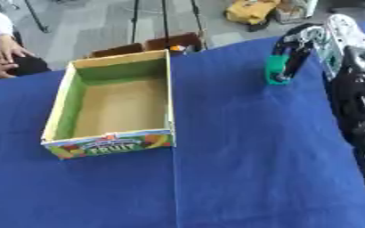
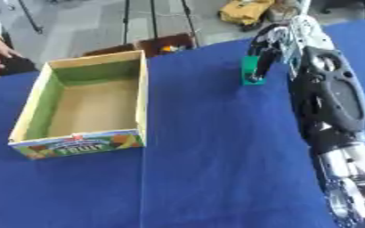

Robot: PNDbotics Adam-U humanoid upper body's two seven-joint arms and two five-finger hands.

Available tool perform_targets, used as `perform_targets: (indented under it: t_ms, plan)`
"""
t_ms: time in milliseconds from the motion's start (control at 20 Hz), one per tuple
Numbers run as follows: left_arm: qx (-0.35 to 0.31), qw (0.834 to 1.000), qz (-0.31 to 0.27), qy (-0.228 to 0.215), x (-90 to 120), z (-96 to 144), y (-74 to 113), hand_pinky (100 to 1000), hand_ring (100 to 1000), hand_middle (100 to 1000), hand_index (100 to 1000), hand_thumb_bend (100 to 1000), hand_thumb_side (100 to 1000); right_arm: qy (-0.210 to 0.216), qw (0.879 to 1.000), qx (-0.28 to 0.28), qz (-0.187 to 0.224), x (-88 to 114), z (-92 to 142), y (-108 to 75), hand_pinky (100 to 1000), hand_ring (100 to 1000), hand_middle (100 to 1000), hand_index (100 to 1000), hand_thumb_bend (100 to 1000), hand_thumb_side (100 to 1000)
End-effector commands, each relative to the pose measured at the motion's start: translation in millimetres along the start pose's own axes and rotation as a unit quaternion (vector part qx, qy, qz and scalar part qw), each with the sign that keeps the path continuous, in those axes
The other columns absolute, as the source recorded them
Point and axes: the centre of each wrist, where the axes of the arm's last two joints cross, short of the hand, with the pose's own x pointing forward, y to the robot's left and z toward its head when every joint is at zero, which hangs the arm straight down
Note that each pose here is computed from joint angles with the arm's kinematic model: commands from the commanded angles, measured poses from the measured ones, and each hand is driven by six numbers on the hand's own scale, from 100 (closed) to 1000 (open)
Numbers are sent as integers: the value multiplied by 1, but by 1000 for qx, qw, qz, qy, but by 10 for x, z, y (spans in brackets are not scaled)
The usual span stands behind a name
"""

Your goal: Pick up objects on the table and place them in the box.

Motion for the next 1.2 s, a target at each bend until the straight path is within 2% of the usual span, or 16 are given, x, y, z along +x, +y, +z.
perform_targets:
  t_ms: [50, 450, 600, 750, 1000, 1200]
  plan:
    - [-7, 1000, -1, -17, 50, -77, 24, 747, 906, 910, 987, 100, 1000, 10, 1000, -24, 6, -41, 69, -106, 756, 832, 885, 958, 295, 127]
    - [-5, 1000, 0, -18, 52, -85, 19, 745, 905, 909, 987, 100, 1000, 20, 1000, -6, 13, -46, -14, -10, 715, 783, 844, 920, 209, 100]
    - [-5, 1000, 0, -18, 53, -87, 19, 745, 906, 909, 987, 100, 1000, 18, 1000, 2, 12, -43, -27, 3, 703, 775, 846, 928, 212, 100]
    - [-4, 1000, -1, -17, 52, -87, 21, 745, 906, 909, 987, 100, 1000, 17, 1000, 0, 9, -37, -24, 0, 693, 762, 806, 901, 194, 100]
    - [-4, 1000, -2, -17, 52, -86, 20, 745, 906, 909, 987, 100, 1000, 14, 999, -30, 6, -12, 18, -55, 649, 714, 744, 842, 100, 100]
    - [-4, 1000, -3, -16, 52, -85, 23, 745, 906, 908, 987, 100, 1000, 12, 998, -60, 6, 14, 56, -109, 598, 645, 633, 755, 100, 100]
